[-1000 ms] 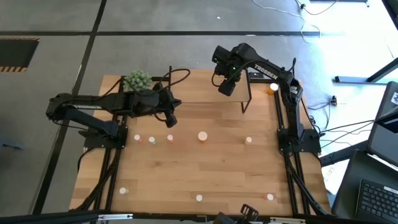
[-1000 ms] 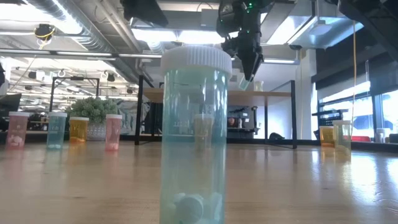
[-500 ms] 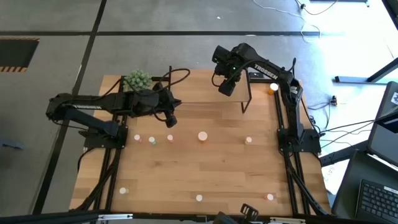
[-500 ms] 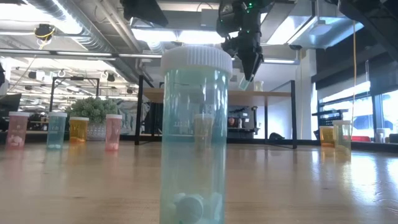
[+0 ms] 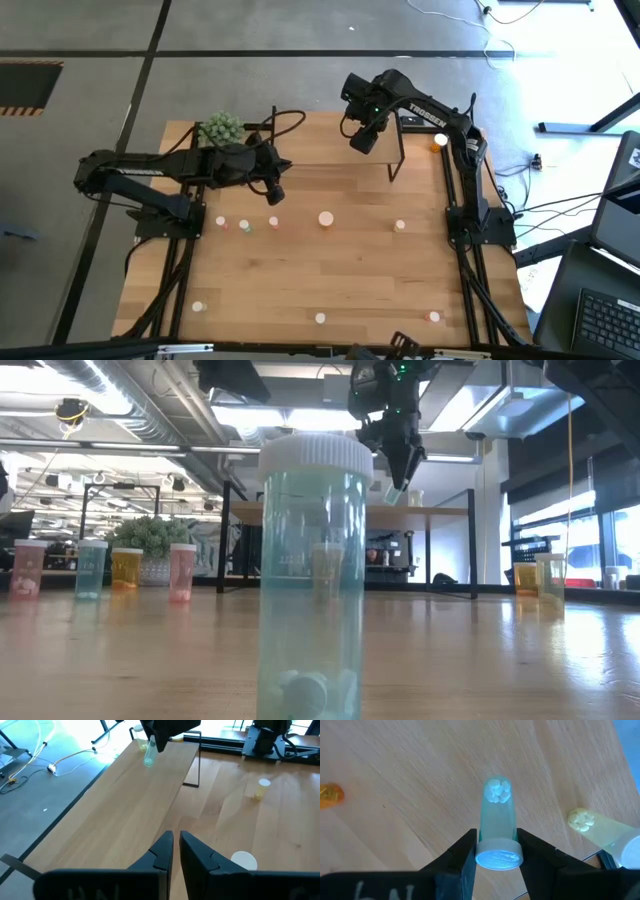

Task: Pick and place medicine bottles onto shelf by color
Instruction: Put the top right blue medicine bottle on the shelf

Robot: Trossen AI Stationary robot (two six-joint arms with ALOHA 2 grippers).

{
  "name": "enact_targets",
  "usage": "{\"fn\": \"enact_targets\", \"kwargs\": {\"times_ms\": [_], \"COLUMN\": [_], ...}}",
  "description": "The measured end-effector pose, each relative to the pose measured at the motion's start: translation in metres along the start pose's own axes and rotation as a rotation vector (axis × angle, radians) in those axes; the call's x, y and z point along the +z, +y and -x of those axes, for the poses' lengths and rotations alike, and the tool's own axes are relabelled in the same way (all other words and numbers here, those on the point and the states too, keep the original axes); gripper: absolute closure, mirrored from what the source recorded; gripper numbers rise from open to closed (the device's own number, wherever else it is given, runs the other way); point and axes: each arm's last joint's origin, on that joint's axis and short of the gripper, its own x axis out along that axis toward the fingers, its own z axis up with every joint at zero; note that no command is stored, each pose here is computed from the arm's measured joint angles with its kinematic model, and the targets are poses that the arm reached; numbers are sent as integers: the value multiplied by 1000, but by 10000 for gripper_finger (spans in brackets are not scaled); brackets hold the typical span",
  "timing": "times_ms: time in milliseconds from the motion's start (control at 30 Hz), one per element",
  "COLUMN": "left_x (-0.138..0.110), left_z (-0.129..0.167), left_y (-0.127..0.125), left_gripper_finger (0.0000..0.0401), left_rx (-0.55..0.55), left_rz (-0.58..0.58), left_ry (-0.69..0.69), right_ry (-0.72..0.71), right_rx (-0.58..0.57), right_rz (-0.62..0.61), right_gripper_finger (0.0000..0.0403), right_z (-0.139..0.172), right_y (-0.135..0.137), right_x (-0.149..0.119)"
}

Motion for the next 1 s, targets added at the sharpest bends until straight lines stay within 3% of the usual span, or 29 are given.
{"fn": "enact_targets", "kwargs": {"times_ms": [333, 767, 1000], "left_x": [0, 0, 0], "left_z": [0, 0, 0], "left_y": [0, 0, 0], "left_gripper_finger": [374, 374, 374], "left_rx": [0, 0, 0], "left_rz": [0, 0, 0], "left_ry": [0, -1, -1], "right_ry": [-77, 7, 2], "right_rx": [48, 49, 46], "right_rz": [-18, 7, -7], "right_gripper_finger": [272, 272, 272], "right_z": [30, 28, 28], "right_y": [8, 16, 12], "right_x": [-16, -60, -60]}}
